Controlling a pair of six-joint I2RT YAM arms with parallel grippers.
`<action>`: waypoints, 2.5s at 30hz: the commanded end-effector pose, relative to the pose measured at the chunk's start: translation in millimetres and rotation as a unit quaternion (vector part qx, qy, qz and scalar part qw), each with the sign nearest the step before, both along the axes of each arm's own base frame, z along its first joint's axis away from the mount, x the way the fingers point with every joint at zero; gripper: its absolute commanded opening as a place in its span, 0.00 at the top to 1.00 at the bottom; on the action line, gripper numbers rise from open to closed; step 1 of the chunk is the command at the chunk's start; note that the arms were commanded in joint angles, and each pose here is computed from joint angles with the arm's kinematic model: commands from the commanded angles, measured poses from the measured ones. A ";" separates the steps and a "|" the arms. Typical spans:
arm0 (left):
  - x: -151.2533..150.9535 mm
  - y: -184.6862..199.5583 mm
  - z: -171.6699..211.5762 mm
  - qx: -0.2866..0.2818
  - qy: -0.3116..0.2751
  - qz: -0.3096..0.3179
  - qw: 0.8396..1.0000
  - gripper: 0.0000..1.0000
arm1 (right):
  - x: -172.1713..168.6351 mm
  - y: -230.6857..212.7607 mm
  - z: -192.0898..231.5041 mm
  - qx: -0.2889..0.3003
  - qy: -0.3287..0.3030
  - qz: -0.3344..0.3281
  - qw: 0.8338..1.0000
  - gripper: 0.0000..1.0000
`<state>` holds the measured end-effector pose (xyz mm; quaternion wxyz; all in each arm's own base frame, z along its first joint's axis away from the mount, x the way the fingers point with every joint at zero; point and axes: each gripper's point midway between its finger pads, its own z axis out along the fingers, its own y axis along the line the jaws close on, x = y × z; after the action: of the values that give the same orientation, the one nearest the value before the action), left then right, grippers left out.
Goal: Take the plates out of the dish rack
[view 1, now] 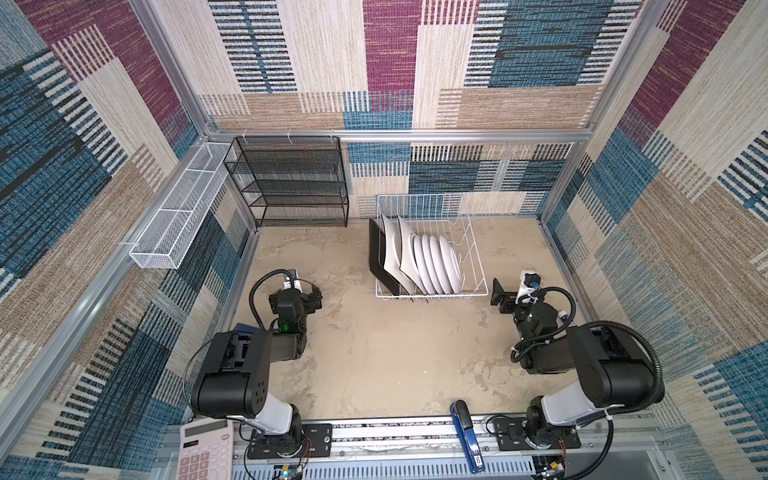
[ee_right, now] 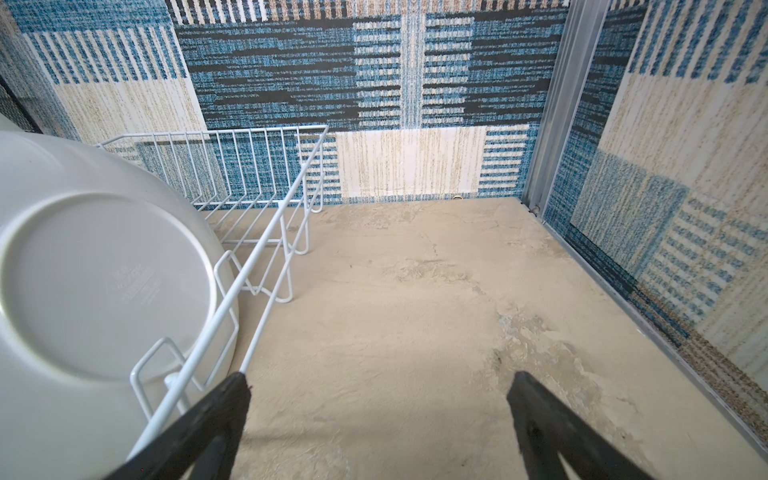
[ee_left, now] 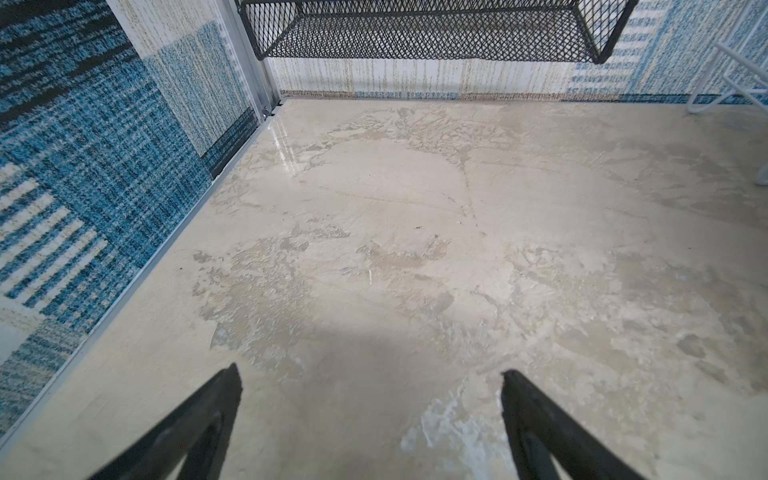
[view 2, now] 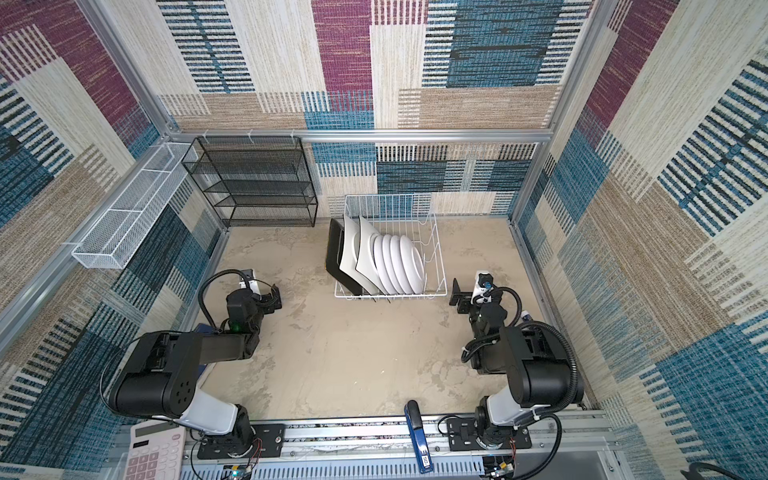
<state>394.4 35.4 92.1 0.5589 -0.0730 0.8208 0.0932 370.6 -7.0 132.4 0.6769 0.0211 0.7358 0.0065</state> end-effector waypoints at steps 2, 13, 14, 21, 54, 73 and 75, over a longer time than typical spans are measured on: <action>2.1 -1.2 3.7 -0.006 -0.007 -0.004 1.000 0.00 | 2.1 1.1 12.6 -0.002 -0.024 0.002 1.000 0.01; -0.9 -14.9 18.1 -0.002 -0.021 -0.050 0.999 0.00 | 6.1 -6.0 20.4 0.003 -0.017 -0.018 1.000 0.01; -1.9 -17.2 23.5 -0.001 -0.018 -0.056 0.998 0.00 | 7.5 -6.4 23.6 0.003 -0.016 -0.019 1.000 0.01; -5.9 -25.2 89.3 -0.002 -0.060 -0.079 0.995 0.00 | 14.1 -13.5 47.3 0.008 -0.011 -0.040 0.999 0.01; 0.5 -204.6 188.5 -0.212 0.198 -0.303 0.908 0.08 | 2.5 112.8 174.5 0.084 0.083 0.302 0.946 0.01; 30.1 -246.7 119.6 -0.221 0.324 -0.280 0.876 0.27 | 7.9 154.8 164.7 0.064 0.128 0.332 0.932 0.01; 34.7 -247.5 116.5 -0.220 0.326 -0.278 0.877 0.29 | 9.6 155.2 164.7 0.063 0.130 0.330 0.933 0.01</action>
<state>428.6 -220.9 218.4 0.2467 0.0845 0.9311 -0.2549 376.0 149.3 292.3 0.5240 -0.1824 0.7825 0.2827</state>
